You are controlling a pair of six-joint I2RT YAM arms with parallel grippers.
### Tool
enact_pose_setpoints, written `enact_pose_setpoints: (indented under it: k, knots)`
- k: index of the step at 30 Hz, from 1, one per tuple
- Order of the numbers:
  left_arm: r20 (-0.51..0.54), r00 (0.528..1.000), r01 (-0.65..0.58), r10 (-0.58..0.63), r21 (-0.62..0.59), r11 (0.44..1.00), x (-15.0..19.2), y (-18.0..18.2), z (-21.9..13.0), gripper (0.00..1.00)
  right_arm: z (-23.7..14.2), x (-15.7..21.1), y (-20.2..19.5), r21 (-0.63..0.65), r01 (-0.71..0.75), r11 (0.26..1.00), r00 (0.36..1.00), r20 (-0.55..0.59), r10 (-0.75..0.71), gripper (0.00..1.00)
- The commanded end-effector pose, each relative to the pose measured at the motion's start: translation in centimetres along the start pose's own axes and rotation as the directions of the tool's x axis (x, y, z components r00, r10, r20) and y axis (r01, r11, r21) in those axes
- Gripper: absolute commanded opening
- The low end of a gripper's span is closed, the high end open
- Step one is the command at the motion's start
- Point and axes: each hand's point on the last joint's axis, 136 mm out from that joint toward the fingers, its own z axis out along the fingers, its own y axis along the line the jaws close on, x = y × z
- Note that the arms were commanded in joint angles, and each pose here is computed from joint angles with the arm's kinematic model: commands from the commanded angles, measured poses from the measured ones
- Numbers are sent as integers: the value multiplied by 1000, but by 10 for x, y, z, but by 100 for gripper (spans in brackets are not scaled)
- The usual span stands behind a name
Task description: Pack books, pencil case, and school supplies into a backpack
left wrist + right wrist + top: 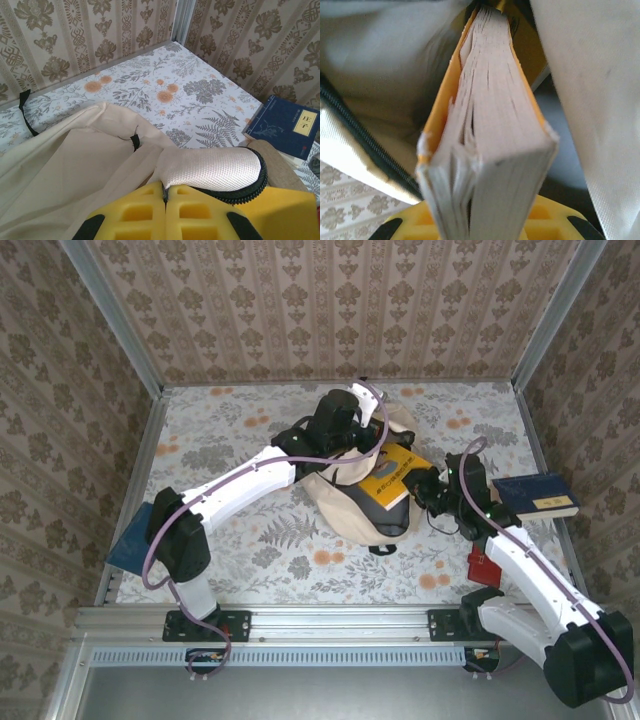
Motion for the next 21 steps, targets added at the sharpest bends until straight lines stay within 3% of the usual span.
enact_pose_setpoints:
  k: [1, 21]
  knots:
    - [126, 992, 7, -11, 33, 999, -44, -12, -12, 0, 3, -22, 35, -124, -30, 992, 992, 117, 45, 1]
    - [119, 992, 34, -31, -24, 999, -44, 2, -26, 0, 129, -28, -1, 109, -157, 982, 962, 243, 126, 2]
